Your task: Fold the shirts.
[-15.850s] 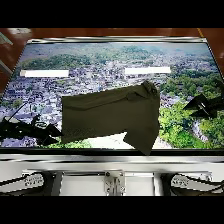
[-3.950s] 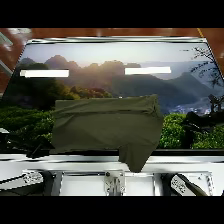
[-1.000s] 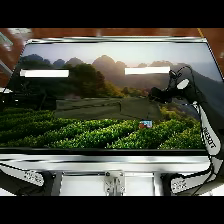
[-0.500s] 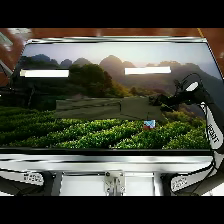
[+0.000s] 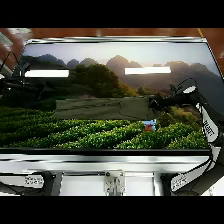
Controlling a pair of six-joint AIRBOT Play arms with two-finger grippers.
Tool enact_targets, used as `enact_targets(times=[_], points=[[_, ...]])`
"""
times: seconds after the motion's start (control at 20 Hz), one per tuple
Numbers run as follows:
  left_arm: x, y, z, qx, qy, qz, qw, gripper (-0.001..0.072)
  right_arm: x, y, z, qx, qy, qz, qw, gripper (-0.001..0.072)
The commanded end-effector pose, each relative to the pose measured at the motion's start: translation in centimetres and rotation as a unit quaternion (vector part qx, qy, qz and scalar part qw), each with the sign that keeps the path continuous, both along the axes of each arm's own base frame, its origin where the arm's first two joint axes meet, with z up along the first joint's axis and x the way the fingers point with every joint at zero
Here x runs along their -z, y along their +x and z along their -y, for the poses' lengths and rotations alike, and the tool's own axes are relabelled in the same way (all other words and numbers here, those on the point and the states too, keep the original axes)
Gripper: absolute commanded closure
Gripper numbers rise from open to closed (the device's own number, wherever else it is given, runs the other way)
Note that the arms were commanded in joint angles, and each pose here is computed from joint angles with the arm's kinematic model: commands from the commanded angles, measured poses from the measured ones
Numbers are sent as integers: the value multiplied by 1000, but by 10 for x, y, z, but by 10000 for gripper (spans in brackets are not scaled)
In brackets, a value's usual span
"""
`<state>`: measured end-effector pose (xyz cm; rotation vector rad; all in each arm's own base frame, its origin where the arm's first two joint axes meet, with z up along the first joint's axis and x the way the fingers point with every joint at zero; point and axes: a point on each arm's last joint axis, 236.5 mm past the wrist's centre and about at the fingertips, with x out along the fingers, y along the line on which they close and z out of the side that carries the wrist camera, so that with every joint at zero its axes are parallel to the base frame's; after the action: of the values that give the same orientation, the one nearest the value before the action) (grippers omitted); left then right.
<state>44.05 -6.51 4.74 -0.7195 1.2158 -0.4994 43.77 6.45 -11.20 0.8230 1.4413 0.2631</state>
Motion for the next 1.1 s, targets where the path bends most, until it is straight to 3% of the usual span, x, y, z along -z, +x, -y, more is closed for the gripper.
enact_targets(times=[0.0,0.1,0.35,0.7,1.05], points=[[-1,9,43,25,11,29,999,587,-30,4,-5,-13,9,35,999,647],[2,6,80,66,17,46,997,664,-68,8,-3,-17,-3,78,997,647],[38,1,186,121,23,62,990,670,-175,-4,-9,-18,-16,173,985,647],[65,-35,318,149,-67,45,986,670,-278,-74,-31,-39,-8,225,974,647],[76,-76,418,173,-147,-4,974,670,-302,-119,-36,-44,-20,212,976,647]])
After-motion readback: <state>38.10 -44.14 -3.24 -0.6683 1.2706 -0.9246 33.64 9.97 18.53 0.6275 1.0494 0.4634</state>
